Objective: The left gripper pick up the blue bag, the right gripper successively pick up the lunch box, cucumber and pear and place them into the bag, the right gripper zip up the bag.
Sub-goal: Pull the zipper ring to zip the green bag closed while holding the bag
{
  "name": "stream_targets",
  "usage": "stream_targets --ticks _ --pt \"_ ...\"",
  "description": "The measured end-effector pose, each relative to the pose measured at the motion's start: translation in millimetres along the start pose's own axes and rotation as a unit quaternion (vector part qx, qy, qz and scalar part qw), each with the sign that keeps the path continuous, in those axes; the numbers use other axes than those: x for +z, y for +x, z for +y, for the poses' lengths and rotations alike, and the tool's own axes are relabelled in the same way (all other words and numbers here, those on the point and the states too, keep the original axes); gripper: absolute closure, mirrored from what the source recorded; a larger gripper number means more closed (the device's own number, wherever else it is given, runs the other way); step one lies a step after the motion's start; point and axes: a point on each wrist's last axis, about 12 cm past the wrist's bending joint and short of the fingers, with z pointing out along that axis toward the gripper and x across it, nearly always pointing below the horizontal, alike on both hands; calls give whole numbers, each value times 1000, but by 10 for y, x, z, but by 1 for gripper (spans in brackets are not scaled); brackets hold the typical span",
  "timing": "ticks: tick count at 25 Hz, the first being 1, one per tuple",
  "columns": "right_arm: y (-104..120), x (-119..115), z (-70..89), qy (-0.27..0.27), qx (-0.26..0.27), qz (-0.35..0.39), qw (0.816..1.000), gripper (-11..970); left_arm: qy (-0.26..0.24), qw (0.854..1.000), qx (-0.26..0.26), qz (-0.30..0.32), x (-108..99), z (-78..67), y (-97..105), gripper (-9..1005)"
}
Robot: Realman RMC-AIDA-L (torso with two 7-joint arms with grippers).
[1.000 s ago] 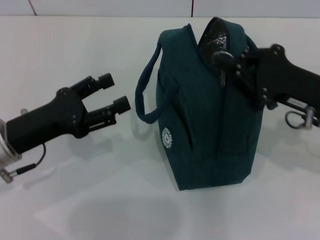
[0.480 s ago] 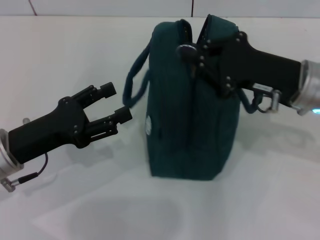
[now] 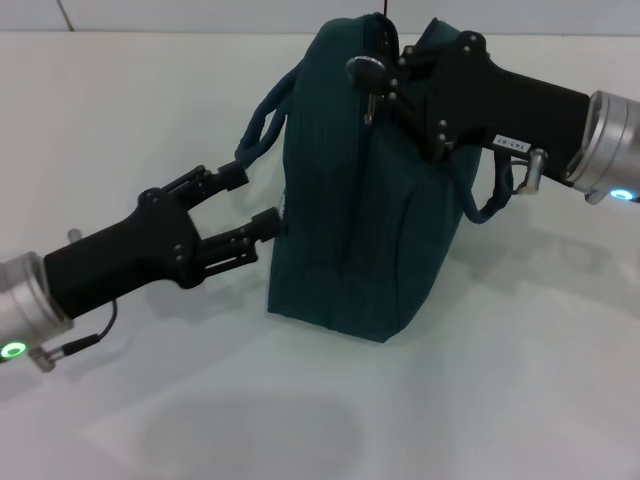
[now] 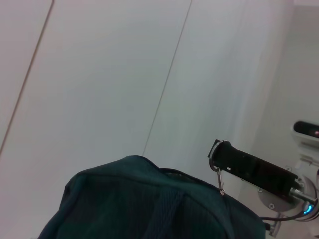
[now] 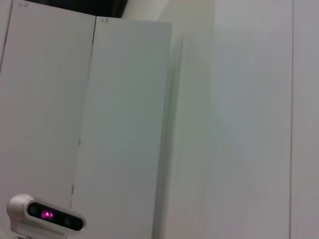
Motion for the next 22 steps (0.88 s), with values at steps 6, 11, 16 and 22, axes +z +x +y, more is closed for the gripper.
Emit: stream_targets --ticks 6,11,16,22 --pt "10 2 -10 5 -4 4 1000 942 6 1000 7 -1 189 51 -12 138" --pt "3 8 -19 7 -6 2 1000 942 23 1000 13 5 313 55 -14 145" --pt "2 11 -19 6 -6 2 1000 942 18 1000 12 10 396 94 -22 152" --pt "7 -7 -7 7 -3 0 1000 942 8 1000 9 8 409 117 -21 161"
